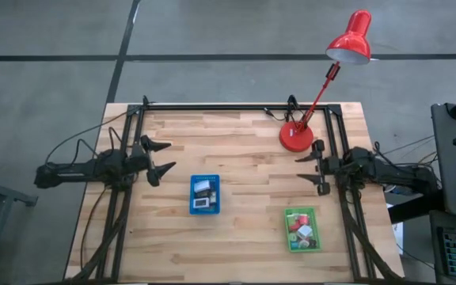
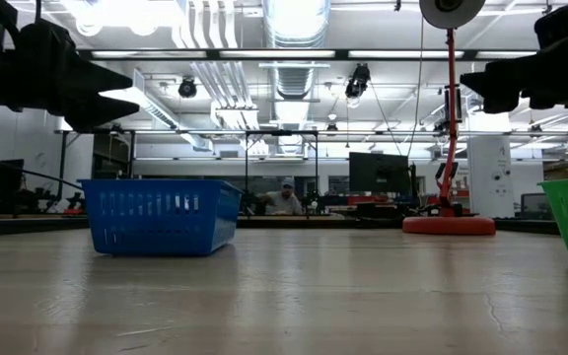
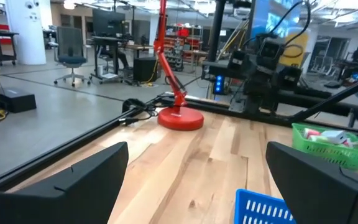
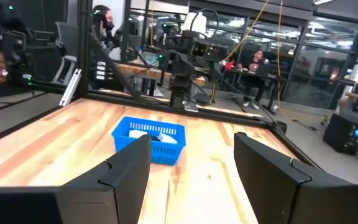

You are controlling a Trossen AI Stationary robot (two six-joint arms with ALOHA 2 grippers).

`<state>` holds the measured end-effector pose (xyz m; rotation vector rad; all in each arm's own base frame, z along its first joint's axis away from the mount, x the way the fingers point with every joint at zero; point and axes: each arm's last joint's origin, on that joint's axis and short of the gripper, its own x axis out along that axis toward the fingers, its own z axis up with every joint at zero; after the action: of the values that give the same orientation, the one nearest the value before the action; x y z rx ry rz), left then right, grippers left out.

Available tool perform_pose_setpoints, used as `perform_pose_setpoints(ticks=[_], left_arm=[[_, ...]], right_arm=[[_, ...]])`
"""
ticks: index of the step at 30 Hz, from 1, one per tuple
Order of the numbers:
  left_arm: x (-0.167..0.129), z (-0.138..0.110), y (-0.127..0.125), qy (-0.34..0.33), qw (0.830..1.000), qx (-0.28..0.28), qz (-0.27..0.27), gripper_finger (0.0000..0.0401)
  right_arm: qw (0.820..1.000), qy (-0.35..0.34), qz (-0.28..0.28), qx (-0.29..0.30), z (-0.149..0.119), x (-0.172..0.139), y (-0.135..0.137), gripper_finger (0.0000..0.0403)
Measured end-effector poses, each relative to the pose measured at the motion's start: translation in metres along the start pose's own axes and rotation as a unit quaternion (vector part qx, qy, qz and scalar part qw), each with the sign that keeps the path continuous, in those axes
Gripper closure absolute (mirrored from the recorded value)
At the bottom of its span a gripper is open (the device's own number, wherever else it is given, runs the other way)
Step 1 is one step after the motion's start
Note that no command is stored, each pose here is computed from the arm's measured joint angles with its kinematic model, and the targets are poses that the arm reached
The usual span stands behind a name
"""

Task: Pick & Place Office items
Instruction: Return to Home Position

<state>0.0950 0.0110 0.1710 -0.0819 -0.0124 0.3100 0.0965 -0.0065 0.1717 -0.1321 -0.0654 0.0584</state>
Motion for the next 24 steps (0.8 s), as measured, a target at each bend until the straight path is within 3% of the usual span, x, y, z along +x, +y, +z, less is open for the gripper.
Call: perform_pose_setpoints(ticks=[8,13,19,24], left_arm=[[0.004,-0.003,0.006,0.014,0.999,0.015,0.04,0.0016],[0.005,-0.006,0.006,0.004,1.0,0.019,0.013,0.0016],[0.006,-0.009,0.002,0.026,0.998,-0.033,-0.05,0.0016],[0.006,-0.012,0.0,0.05,0.994,-0.039,-0.088,0.0016]], right_arm=[[0.999,0.004,-0.032,0.003,-0.001,-0.001,-0.008,0.0179],[1.0,0.001,-0.006,0.003,-0.001,-0.001,-0.006,0.0179],[1.0,-0.001,0.012,0.014,-0.001,-0.001,-0.005,0.0179],[1.0,0.001,0.021,0.018,-0.001,-0.001,-0.005,0.0179]])
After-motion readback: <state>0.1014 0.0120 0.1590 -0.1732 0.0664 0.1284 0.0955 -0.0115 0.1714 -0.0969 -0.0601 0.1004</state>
